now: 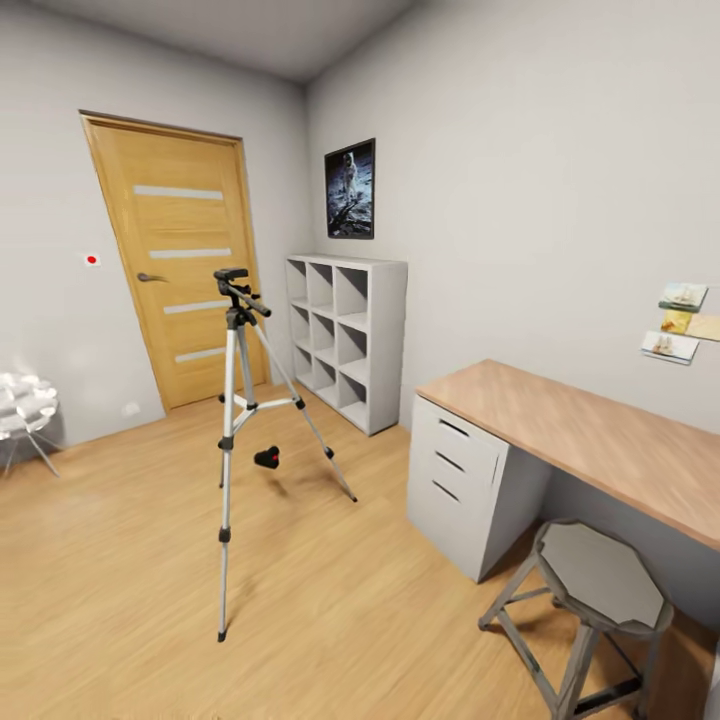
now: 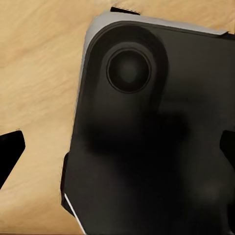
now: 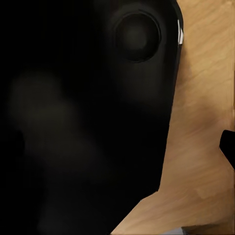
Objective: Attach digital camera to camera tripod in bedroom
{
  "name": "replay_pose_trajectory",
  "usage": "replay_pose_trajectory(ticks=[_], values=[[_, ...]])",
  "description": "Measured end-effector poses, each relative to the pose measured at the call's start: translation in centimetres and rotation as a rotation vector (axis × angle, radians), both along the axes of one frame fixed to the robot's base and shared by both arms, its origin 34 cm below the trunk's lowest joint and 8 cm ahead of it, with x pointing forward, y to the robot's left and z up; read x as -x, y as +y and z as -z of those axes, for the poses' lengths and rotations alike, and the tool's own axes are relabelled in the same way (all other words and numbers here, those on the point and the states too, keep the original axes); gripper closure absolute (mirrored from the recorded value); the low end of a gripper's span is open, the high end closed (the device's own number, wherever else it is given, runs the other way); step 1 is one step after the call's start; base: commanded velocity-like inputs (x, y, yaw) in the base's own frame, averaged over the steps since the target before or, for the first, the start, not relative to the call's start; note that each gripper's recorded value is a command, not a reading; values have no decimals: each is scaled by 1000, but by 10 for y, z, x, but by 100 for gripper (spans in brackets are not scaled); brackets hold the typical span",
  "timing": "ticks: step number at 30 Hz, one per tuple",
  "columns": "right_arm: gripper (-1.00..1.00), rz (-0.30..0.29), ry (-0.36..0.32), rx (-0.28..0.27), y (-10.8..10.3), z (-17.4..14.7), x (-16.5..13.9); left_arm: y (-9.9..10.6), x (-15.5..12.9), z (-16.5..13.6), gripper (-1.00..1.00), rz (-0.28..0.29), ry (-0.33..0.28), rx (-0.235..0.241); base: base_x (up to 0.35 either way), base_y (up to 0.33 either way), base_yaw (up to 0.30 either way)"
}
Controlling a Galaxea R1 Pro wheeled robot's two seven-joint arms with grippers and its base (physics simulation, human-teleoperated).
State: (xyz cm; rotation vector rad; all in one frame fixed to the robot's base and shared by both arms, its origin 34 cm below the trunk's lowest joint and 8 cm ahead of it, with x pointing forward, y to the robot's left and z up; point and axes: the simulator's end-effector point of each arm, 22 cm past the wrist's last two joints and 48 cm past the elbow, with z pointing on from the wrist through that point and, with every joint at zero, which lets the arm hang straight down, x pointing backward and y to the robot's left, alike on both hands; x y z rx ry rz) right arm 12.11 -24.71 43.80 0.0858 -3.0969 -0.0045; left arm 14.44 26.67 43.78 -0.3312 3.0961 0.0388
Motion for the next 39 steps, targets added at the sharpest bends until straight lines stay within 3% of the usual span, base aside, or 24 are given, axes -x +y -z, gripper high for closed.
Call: replay_pose_trajectory(ticks=[1,4,8,24,39], values=[[-100,-38,-3,-3,1,0,-2,3,-2,0,-100,-47,-7,-4,0,0,277],[-100,-79,-7,-5,2,0,-3,5,-4,0,-100,-94,-11,-5,0,0,277],[-100,-95,-8,-3,0,0,-4,5,-4,0,-100,-116,-12,-4,0,0,277],[-100,-79,-64,5,-9,0,-16,5,-6,0,-100,-131,-21,-8,0,0,277],[-100,-82,-66,9,-11,0,-17,7,-9,-1,-100,-136,-40,-15,0,0,278]])
